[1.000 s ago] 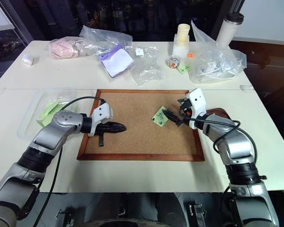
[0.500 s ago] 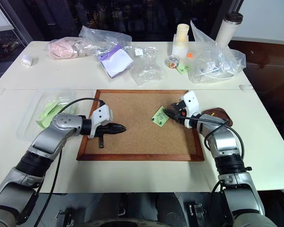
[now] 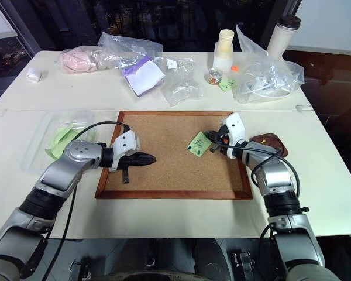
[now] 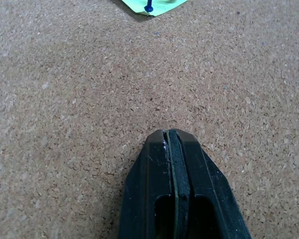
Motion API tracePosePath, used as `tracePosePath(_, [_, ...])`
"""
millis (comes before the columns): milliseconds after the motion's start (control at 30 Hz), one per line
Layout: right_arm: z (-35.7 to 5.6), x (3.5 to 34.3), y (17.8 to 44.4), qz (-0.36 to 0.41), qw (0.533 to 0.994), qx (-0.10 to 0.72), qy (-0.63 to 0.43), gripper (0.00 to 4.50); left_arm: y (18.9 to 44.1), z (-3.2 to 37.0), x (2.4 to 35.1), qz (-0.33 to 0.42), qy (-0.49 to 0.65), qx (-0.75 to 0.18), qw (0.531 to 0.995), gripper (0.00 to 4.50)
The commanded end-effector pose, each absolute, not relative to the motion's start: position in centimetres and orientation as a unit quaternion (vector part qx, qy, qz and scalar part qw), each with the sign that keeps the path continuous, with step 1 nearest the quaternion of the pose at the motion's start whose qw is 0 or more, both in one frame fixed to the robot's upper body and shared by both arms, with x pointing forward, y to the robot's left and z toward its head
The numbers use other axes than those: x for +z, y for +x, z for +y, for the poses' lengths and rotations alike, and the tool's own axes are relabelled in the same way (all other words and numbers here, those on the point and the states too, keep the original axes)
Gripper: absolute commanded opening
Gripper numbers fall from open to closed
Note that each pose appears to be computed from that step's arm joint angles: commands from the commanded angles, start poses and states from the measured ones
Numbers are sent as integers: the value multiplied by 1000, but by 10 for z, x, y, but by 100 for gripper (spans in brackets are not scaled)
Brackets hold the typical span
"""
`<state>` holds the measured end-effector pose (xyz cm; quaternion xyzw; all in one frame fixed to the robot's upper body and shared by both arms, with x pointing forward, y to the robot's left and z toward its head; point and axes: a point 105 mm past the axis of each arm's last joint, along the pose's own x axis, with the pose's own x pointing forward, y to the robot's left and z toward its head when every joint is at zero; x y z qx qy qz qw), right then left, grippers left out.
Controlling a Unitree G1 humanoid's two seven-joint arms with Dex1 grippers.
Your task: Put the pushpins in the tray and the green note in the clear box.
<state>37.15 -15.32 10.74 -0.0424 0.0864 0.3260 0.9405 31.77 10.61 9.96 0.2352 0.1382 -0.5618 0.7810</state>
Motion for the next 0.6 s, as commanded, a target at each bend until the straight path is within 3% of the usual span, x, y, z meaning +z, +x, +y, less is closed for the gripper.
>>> tracePosePath(33, [-161, 155, 375, -10, 952, 303, -37, 2, 316, 110, 82, 168, 244, -558, 775, 0])
tracePosePath(400, [-162, 164, 363, -33, 954, 297, -28, 2, 311, 106, 75, 173, 224, -568, 773, 0])
tracePosePath(533, [-189, 171, 361, -44, 970, 237, -32, 2, 313, 103, 78, 165, 224, -568, 774, 0])
tracePosePath(600, [-224, 169, 357, -34, 984, 166, -46, 2, 314, 102, 82, 158, 222, -567, 777, 0])
